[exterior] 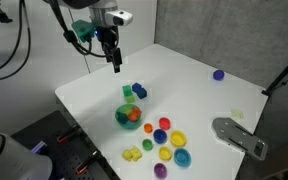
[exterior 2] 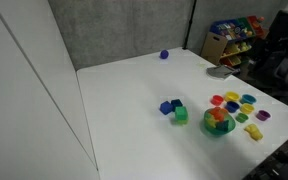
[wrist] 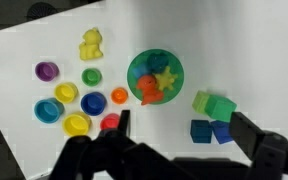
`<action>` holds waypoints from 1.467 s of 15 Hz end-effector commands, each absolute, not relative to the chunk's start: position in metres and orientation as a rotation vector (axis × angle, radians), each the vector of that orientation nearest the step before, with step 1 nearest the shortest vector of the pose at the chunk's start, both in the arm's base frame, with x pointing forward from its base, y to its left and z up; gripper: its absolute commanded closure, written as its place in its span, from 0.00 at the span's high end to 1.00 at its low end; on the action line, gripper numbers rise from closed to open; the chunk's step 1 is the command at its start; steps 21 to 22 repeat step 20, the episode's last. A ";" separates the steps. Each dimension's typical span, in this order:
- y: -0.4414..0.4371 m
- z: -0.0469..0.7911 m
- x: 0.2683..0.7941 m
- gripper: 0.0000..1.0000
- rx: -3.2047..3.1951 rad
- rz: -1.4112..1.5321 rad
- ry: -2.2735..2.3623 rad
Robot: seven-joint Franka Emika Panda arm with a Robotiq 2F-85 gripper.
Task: Remove the small blue ball from the green bowl and put it on the table
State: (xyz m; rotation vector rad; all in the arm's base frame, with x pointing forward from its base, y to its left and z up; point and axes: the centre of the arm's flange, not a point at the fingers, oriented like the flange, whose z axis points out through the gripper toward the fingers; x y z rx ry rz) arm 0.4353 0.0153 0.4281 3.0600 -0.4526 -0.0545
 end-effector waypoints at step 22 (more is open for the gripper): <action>0.021 0.450 0.418 1.00 3.072 -0.111 -0.282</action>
